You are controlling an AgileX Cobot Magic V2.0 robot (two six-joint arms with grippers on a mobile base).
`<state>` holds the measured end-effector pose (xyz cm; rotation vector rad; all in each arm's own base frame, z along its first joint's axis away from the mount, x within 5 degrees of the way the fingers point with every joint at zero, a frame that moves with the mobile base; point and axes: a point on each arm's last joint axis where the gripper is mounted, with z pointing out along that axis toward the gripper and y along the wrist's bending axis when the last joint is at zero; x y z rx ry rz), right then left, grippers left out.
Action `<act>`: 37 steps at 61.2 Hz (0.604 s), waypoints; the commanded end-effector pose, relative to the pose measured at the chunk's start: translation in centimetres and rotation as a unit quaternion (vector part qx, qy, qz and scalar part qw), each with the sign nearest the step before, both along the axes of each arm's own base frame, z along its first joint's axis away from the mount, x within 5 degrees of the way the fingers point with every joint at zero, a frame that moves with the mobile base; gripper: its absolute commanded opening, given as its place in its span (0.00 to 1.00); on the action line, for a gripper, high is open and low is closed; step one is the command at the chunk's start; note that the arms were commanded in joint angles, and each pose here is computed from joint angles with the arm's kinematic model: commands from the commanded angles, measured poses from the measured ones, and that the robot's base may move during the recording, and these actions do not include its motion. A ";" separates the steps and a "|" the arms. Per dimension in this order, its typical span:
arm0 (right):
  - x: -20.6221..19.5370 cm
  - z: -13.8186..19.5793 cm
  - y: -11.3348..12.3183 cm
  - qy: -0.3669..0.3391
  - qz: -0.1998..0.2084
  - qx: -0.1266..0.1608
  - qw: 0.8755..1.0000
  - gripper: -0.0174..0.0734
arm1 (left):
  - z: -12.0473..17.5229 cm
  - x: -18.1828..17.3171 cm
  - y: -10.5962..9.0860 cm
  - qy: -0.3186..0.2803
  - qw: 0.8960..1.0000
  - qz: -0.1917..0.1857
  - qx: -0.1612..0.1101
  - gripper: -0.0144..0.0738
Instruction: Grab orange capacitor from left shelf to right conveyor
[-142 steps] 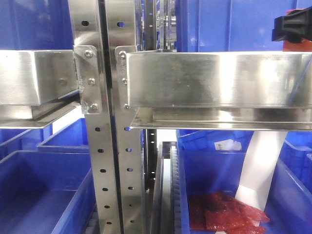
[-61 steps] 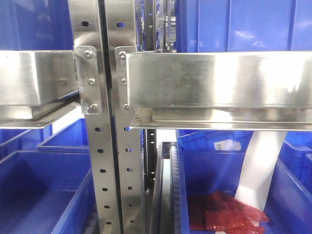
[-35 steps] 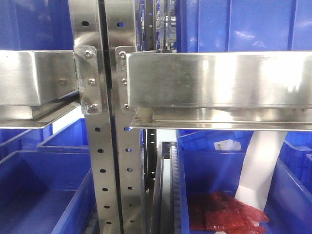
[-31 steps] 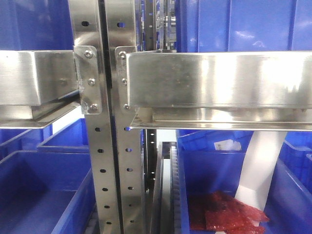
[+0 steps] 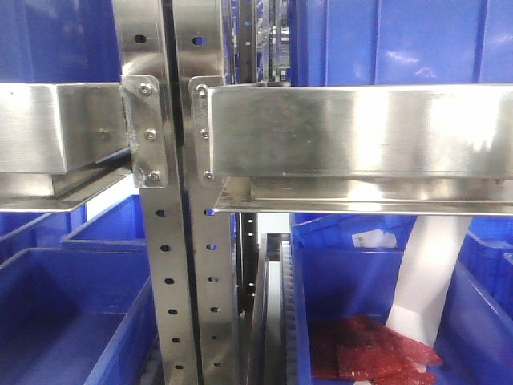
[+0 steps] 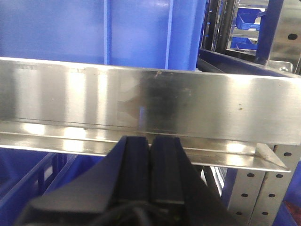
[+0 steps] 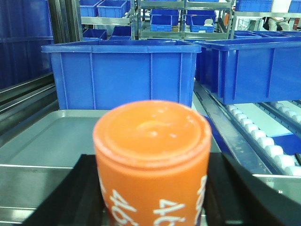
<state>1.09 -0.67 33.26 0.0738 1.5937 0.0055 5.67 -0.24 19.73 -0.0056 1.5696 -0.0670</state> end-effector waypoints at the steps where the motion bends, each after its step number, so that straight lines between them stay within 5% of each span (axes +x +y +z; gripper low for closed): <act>1: -0.1 1.6 0.0 -0.051 -0.001 -0.007 0.999 0.32 | 1.1 -0.2 0.0 -0.053 0.999 0.000 -0.004 0.02; 37: -0.1 1.4 0.0 -0.047 -0.001 -0.007 0.999 0.32 | 1.1 -0.2 -0.5 -0.053 0.997 -0.050 -0.007 0.02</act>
